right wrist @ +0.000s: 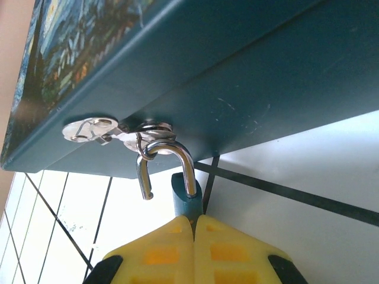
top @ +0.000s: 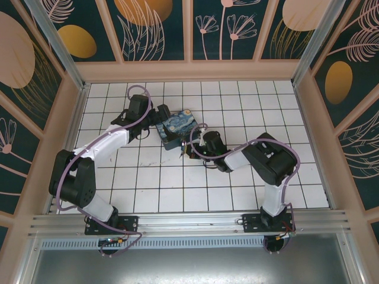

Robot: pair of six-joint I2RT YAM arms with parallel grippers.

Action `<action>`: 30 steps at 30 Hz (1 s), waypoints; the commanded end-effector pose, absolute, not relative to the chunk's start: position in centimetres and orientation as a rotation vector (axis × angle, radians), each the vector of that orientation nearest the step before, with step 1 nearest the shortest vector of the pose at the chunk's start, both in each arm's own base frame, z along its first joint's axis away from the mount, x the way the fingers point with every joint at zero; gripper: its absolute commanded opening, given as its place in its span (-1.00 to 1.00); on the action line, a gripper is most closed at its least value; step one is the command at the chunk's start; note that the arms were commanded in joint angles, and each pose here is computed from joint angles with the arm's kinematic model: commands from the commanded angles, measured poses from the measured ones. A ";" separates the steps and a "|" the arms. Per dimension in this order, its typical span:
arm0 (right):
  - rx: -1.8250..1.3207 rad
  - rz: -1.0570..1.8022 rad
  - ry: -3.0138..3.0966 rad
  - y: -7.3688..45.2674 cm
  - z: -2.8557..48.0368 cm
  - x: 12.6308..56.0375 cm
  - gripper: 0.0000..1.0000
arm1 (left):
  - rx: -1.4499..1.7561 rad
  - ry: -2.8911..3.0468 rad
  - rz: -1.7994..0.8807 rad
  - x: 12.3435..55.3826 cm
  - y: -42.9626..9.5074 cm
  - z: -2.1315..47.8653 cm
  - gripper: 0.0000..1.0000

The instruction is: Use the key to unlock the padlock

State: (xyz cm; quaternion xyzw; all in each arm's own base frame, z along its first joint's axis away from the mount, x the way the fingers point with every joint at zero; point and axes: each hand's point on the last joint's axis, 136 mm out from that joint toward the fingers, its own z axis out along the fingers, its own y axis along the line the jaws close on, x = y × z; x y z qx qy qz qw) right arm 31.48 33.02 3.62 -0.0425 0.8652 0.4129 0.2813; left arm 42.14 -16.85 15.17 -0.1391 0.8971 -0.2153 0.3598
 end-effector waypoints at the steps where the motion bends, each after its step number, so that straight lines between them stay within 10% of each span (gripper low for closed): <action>1: -0.062 1.097 2.321 32.5 4.3 31.1 -1.00 | -0.336 2.388 -0.550 40.9 -16.9 12.3 0.97; 30: 0.427 1.244 2.096 30.5 7.4 32.3 -1.00 | -0.225 2.509 -0.263 37.7 -16.5 6.4 0.97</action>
